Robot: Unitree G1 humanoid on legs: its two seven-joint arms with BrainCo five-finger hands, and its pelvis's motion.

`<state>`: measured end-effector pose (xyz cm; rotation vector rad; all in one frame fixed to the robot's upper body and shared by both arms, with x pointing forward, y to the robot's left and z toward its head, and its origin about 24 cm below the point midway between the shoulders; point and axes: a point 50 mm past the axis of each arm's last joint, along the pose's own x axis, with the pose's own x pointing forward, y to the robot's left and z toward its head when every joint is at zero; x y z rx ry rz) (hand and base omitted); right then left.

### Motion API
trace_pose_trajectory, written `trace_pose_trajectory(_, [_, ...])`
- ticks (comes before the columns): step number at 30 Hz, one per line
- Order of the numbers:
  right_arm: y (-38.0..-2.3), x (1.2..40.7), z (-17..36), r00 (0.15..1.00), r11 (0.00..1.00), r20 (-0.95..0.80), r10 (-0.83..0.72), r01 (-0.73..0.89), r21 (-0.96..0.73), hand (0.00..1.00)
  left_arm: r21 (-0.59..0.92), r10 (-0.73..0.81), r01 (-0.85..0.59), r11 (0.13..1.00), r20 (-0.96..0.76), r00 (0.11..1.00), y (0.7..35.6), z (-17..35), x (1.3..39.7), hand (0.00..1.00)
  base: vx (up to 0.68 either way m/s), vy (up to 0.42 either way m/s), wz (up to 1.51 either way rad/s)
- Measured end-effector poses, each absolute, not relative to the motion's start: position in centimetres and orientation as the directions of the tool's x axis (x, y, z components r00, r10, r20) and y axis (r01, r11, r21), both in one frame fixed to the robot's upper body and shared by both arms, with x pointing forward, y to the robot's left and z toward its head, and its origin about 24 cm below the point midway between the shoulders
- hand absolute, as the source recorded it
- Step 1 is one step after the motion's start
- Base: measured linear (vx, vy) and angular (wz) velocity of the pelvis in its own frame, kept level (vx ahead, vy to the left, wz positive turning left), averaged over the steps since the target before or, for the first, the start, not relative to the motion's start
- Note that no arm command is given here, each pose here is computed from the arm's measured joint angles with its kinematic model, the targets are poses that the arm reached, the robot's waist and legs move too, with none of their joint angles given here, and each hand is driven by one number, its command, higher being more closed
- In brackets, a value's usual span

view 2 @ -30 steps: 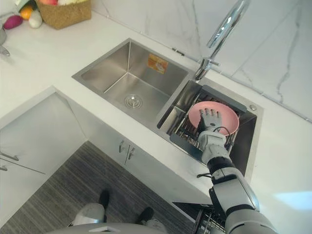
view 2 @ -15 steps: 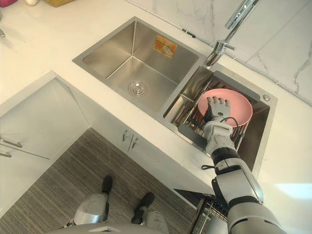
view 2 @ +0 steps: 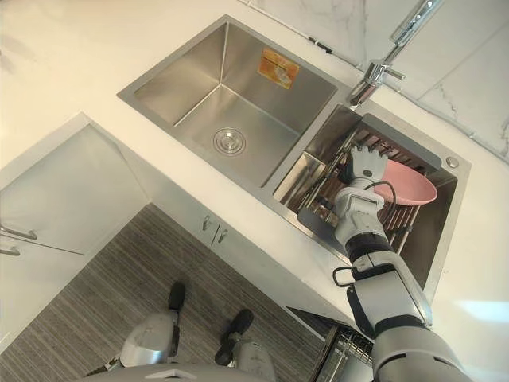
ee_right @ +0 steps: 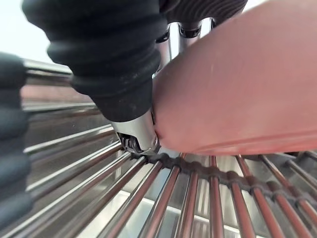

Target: Walk over to the sink, pick up the cup, carry it to the dishwasher, place the cup inside the dishwasher, then close the dishwasher door

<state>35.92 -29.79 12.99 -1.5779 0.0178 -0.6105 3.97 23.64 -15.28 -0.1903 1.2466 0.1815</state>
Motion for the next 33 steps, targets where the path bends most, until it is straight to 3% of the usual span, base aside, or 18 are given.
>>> trace_pose_trajectory(16, [-31.3, 35.5, 14.7, 0.828, -0.175, 0.422, -0.370, 0.384, -0.907, 1.00, -0.048, 0.025, -0.237, 0.970, -0.954, 0.299, 23.3, -15.5, 3.7, 0.00, -0.01, 0.012, -0.03])
trace_pose_trajectory(21, [-31.7, 35.3, 14.6, 0.808, -0.076, 0.402, -0.430, 0.412, -0.908, 1.00, -0.051, 0.020, -0.228, 0.972, -0.953, 0.301, 23.1, -15.5, 3.8, 0.00, 0.05, -0.003, -0.01])
trace_pose_trajectory(33, [-31.4, 35.5, 17.9, 0.773, -0.040, 0.480, -0.415, 0.512, -0.858, 1.00, -0.025, 0.032, -0.198, 0.980, -0.960, 0.279, 23.3, -15.5, 3.6, 0.00, 0.02, 0.013, -0.16])
